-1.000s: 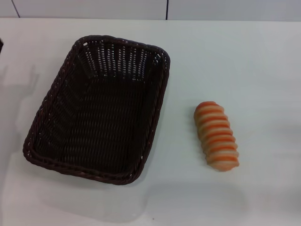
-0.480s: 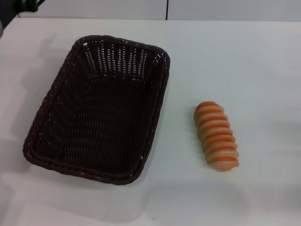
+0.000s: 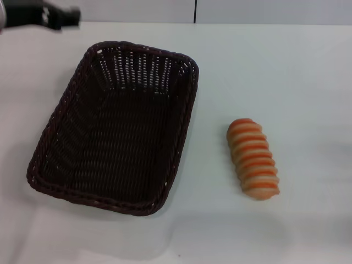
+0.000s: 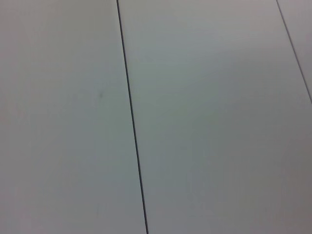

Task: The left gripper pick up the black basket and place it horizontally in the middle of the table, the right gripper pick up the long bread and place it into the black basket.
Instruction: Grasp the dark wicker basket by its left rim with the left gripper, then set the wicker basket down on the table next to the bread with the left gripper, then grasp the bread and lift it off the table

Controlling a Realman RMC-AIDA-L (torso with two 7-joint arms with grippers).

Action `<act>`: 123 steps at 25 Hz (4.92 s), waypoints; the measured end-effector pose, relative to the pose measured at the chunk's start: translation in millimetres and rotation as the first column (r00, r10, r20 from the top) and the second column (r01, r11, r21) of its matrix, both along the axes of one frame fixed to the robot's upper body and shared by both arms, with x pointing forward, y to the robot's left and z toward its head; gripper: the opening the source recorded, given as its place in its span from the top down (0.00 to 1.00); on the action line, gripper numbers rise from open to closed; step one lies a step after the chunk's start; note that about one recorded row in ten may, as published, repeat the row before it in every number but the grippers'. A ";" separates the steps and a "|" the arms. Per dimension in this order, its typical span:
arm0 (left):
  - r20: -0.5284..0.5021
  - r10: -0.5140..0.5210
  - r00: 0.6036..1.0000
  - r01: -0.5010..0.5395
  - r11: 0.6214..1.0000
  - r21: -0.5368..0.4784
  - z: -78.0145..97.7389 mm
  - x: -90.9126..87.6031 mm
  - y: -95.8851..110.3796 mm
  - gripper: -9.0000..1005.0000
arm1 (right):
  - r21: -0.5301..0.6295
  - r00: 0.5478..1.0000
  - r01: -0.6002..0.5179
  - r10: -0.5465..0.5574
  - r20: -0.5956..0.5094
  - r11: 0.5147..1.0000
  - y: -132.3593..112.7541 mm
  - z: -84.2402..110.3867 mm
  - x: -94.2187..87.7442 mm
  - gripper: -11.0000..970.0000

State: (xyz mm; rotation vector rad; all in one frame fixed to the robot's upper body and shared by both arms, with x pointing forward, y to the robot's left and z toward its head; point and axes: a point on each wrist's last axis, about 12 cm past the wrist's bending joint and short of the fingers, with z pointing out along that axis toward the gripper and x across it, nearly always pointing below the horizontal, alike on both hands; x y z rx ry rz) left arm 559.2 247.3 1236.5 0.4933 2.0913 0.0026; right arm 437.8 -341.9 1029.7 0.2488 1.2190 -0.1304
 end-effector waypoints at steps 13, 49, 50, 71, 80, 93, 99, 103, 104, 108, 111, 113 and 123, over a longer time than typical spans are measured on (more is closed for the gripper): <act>-0.322 0.014 0.947 -0.009 1.000 0.019 -42.3 -11.8 -4.4 0.25 | 0.000 1.000 -0.006 0.006 -0.021 1.000 -0.5 -1.7 3.0 0.28; -0.441 -0.382 0.812 0.484 0.863 0.143 -29.4 37.5 -25.3 0.73 | -0.006 1.000 -0.018 0.018 0.001 1.000 2.2 -0.2 -2.0 0.28; -0.442 -0.401 0.802 0.502 0.854 0.138 -27.9 42.2 -24.7 0.74 | -0.006 1.000 -0.018 0.018 0.001 1.000 2.2 -0.2 -2.0 0.28; -0.488 -0.759 0.431 0.880 0.474 0.041 -8.4 62.3 -64.8 0.79 | -0.007 0.999 -0.016 0.016 0.046 1.000 5.2 2.1 -16.2 0.28; -0.496 -0.775 0.393 0.904 0.425 0.051 -25.7 62.0 -89.4 0.77 | -0.005 0.999 -0.021 0.021 0.049 1.000 6.4 2.1 -17.4 0.28; -0.423 -0.796 0.433 0.900 0.406 0.157 -19.2 66.2 -103.6 0.59 | -0.013 0.998 -0.017 0.017 0.053 1.000 5.0 1.7 -25.2 0.28; -0.122 -0.805 0.581 0.788 0.519 0.330 17.8 71.4 -97.4 0.34 | -0.012 0.998 -0.033 0.034 0.049 0.999 8.0 0.9 -25.6 0.28; 0.137 -0.757 0.639 0.664 0.633 0.399 33.5 62.7 -89.9 0.29 | -0.011 0.998 -0.036 0.036 0.050 0.999 8.6 0.9 -25.9 0.28; 0.216 -0.725 0.654 0.615 0.676 0.405 33.1 58.8 -86.9 0.30 | -0.010 0.998 -0.039 0.040 0.050 0.999 9.4 0.8 -26.1 0.28; 0.518 -0.531 0.671 0.352 0.842 0.409 20.9 44.0 -78.4 0.30 | -0.011 0.997 -0.059 0.059 0.047 0.998 12.3 0.4 -26.0 0.28; 0.657 -0.386 0.647 0.134 0.907 0.400 -3.6 38.4 -79.0 0.29 | -0.011 0.996 -0.069 0.070 0.047 0.998 13.9 0.8 -22.8 0.28; 0.783 -0.212 0.585 -0.050 0.954 0.296 -10.0 34.7 -61.8 0.29 | -0.011 0.996 -0.080 0.080 0.047 0.997 15.6 1.0 -21.3 0.28; 0.724 0.364 0.587 -0.058 0.910 -0.411 -119.3 5.8 65.3 0.27 | 0.013 0.976 -0.212 0.211 0.055 0.977 39.6 2.1 -17.9 0.28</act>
